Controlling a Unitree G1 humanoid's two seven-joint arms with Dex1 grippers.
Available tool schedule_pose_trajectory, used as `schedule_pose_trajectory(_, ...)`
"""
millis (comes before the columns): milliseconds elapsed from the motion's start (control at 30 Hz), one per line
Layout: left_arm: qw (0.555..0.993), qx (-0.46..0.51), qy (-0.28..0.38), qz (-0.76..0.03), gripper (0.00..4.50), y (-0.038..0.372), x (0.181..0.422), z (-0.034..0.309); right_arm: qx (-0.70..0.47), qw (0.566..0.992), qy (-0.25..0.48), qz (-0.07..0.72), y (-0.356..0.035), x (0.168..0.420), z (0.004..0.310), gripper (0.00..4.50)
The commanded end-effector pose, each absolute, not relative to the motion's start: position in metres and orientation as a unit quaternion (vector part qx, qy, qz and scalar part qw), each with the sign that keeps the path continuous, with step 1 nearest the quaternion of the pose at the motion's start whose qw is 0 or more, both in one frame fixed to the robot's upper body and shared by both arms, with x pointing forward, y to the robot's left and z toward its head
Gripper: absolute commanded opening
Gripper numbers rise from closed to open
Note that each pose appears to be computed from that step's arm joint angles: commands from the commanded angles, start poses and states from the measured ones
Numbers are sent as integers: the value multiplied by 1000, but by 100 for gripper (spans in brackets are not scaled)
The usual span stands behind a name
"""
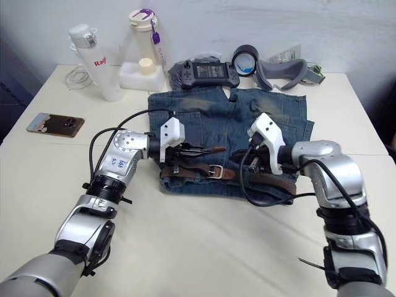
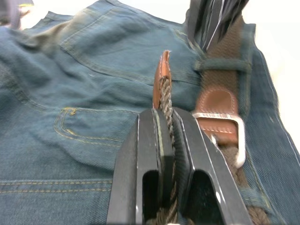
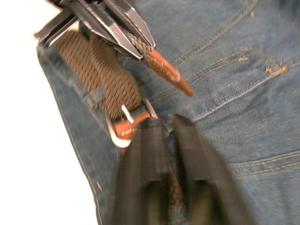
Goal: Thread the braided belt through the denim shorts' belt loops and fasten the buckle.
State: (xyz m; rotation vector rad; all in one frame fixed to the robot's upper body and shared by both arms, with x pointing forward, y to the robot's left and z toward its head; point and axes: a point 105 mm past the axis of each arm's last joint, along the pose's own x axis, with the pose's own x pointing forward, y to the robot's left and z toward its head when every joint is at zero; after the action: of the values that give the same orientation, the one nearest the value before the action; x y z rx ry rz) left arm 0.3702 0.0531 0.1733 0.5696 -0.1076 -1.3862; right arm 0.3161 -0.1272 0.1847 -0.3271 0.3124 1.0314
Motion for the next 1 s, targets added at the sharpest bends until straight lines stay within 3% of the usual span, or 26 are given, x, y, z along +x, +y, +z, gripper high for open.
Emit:
schedule_pose_trajectory(33, 687, 351, -90, -629, 0, 54, 366, 187, -246, 822, 104, 504, -111, 301, 185, 241)
schedule_pose_trajectory(100, 660, 406, -93, -625, 0, 60, 366, 184, -315, 806, 86, 494, -108, 298, 177, 336)
schedule_pose_trajectory(267, 619, 479, -104, -614, 0, 65, 369, 181, -403, 789, 48, 461, -102, 307, 159, 336)
schedule_pose_trajectory(533, 599, 507, -125, -607, 0, 61, 372, 183, -490, 761, 4, 426, -100, 319, 145, 336)
schedule_pose_trajectory(800, 595, 507, -130, -610, 0, 58, 373, 183, -511, 752, 27, 416, -113, 320, 142, 336)
schedule_pose_trajectory(1000, 589, 509, -134, -613, 0, 51, 372, 180, -507, 775, 47, 374, -124, 334, 141, 336)
